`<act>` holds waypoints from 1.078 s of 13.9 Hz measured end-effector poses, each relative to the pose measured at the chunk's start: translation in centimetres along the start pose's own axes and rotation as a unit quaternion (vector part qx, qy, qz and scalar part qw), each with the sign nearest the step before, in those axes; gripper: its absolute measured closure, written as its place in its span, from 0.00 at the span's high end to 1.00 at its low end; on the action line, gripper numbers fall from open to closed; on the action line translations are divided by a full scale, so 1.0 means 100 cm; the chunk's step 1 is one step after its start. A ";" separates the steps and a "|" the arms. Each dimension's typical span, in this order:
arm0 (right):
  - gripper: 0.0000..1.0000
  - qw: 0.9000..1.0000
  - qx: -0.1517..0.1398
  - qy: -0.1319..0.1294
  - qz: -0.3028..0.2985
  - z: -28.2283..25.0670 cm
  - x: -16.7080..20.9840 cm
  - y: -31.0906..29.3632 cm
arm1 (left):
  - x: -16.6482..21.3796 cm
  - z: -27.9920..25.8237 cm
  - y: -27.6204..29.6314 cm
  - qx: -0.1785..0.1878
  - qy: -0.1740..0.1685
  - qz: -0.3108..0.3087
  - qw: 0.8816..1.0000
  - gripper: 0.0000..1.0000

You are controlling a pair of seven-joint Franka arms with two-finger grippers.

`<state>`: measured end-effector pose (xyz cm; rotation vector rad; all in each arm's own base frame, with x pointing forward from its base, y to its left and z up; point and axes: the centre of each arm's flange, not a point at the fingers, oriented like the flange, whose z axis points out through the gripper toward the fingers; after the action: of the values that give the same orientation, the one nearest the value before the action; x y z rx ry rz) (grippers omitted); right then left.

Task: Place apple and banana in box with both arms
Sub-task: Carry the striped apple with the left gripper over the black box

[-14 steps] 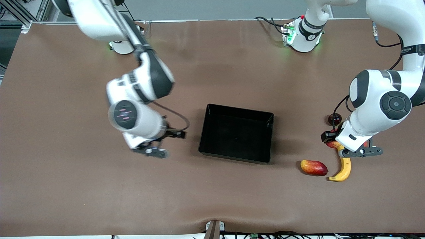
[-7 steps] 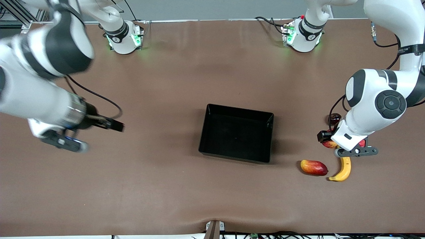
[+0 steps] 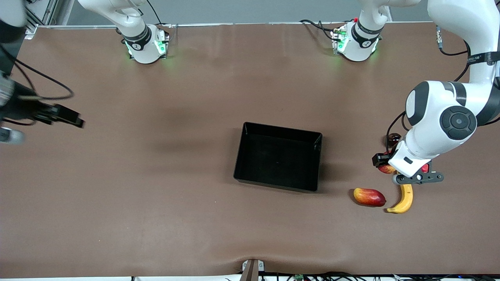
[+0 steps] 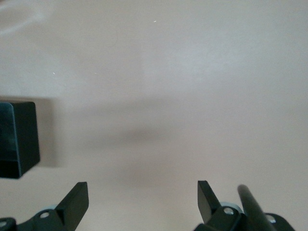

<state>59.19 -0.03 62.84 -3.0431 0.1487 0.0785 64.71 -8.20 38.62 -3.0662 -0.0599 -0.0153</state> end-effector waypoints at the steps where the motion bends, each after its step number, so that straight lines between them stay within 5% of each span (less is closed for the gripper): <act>1: 1.00 1.000 -0.004 0.002 -0.008 -0.009 -0.006 0.018 | 0.000 0.000 0.000 0.000 0.000 -0.001 1.000 0.73; 10: 1.00 0.998 -0.030 -0.008 -0.047 -0.048 -0.058 0.052 | -0.005 -0.010 0.042 -0.005 0.008 -0.014 1.000 0.73; 15: 1.00 0.997 -0.031 -0.007 -0.064 -0.039 -0.054 0.050 | -0.037 -0.012 0.145 -0.011 0.007 -0.008 1.000 0.73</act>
<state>53.49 -4.85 66.55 -3.1041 -0.0500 0.0979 61.58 -22.87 38.69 -3.0872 -0.0828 -0.0390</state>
